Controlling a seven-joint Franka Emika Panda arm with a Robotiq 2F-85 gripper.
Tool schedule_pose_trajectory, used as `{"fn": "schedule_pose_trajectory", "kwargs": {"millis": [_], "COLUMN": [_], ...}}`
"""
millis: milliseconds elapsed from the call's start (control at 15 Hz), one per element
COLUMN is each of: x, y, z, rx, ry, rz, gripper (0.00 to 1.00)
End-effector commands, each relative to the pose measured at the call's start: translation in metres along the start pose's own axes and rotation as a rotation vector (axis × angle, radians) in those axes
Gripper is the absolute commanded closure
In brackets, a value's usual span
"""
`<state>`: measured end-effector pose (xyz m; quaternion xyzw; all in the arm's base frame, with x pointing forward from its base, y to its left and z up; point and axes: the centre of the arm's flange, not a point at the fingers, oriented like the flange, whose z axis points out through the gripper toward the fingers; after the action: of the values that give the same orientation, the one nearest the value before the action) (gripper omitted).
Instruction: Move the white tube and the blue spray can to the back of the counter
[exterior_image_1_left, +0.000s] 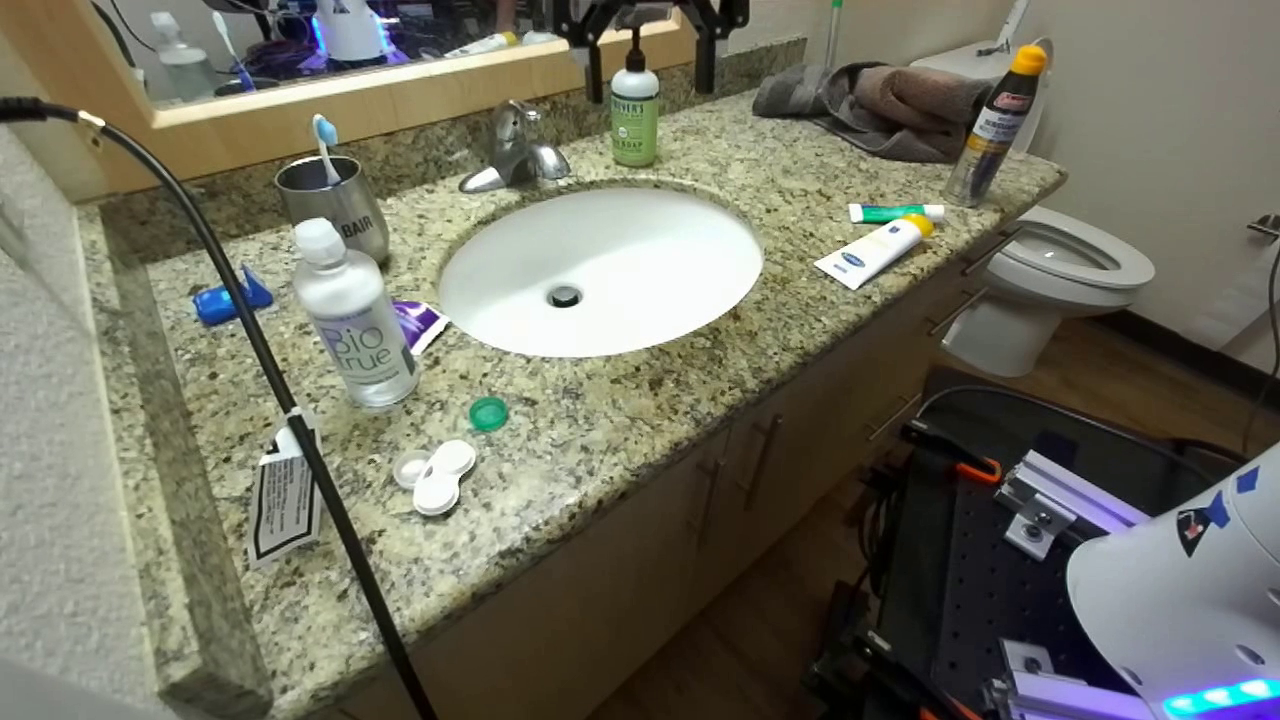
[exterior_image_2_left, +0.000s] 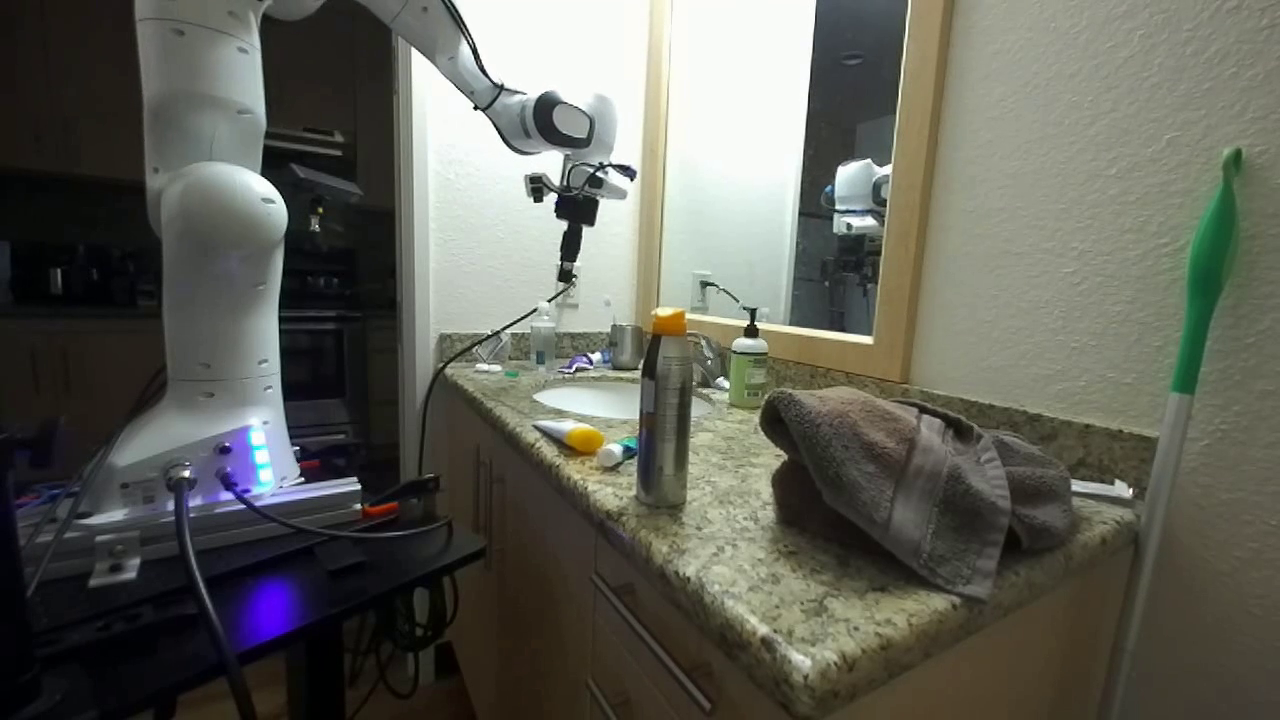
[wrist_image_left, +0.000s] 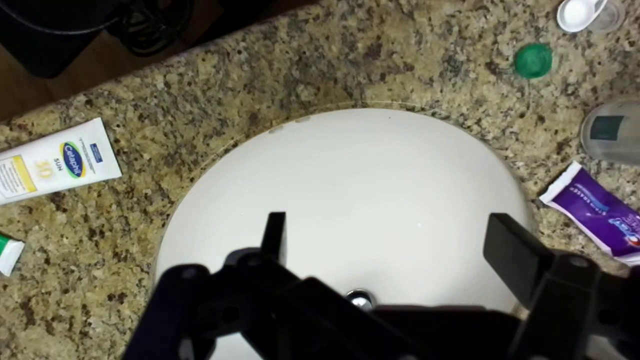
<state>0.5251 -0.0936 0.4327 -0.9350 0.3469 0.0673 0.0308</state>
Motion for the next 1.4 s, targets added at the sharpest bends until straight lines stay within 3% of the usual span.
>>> {"fn": "schedule_pose_trajectory", "kwargs": {"millis": [0, 133, 733, 800, 1067, 1333], "x": [0.0, 0.01, 0.122, 0.099, 0.103, 0.113], "y": [-0.002, -0.004, 0.06, 0.062, 0.062, 0.102], "z": [0.0, 0.006, -0.037, -0.037, -0.038, -0.044], "rx": [0.0, -0.008, 0.212, 0.174, 0.176, 0.098], "ry": [-0.001, 0.047, 0.234, 0.214, 0.22, 0.294], "rz": [0.007, 0.049, 0.526, 0.447, 0.453, 0.622], "gripper": [0.0, 0.0, 0.0, 0.0, 0.0, 0.0]}}
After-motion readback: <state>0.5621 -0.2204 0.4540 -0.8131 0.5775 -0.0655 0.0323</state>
